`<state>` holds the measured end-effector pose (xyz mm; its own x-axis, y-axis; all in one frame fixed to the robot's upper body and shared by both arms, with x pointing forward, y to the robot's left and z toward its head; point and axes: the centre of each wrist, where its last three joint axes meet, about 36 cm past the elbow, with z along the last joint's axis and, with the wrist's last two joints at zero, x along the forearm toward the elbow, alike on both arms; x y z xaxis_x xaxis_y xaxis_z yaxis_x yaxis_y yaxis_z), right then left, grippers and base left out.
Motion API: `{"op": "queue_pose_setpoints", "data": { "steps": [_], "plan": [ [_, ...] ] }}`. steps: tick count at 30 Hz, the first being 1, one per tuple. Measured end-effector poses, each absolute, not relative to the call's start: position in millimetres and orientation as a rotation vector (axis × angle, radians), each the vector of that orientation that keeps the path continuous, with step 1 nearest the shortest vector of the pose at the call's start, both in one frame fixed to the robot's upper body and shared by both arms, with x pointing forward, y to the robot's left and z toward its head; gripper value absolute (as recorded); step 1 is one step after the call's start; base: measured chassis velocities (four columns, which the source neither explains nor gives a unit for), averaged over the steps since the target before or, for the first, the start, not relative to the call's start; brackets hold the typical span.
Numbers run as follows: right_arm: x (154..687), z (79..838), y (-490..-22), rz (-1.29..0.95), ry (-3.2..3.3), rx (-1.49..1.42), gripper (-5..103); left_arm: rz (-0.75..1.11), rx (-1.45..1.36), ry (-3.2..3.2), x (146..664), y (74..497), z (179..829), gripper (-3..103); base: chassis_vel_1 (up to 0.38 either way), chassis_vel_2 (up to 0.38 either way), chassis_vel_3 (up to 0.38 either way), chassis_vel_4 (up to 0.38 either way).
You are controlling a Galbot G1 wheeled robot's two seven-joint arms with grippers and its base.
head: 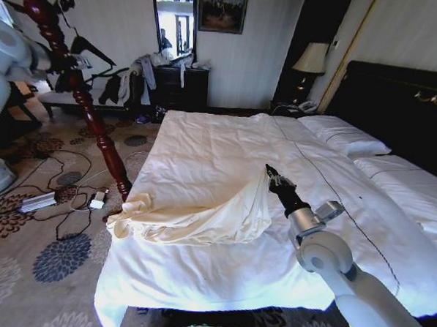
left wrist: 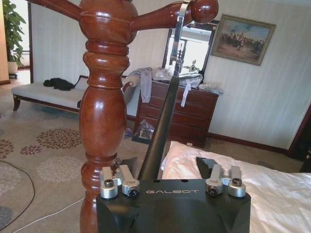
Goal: Pick up the clothes from the bed and hang them on the clothes hanger.
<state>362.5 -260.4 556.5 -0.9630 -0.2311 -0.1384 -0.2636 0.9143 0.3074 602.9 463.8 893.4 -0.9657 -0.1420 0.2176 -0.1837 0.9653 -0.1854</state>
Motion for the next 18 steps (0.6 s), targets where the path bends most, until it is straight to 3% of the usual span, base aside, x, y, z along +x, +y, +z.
{"op": "queue_pose_setpoints", "data": {
  "steps": [4,6,9,12,18],
  "plan": [
    [362.4,556.9,-260.5,0.499,2.975,-0.383,0,0.305,0.235,-2.911,601.0,463.0,893.1,56,0.0,0.0,0.0,0.0],
    [362.3,557.2,-260.6,0.498,2.975,-0.38,0,0.316,0.218,-2.912,598.1,462.8,894.0,45,0.0,0.0,0.0,0.0],
    [362.1,557.3,-260.6,0.497,2.975,-0.379,0,0.326,0.21,-2.911,595.8,463.8,894.8,40,0.0,0.0,0.0,0.0],
    [361.6,557.7,-260.5,0.497,2.975,-0.379,0,0.331,0.195,-2.915,592.2,464.1,896.8,24,0.0,0.0,0.0,0.0],
    [361.6,557.8,-260.5,0.494,2.975,-0.377,0,0.322,0.166,-2.932,584.9,464.6,899.7,18,0.0,0.0,0.0,0.0]
  ]
}}
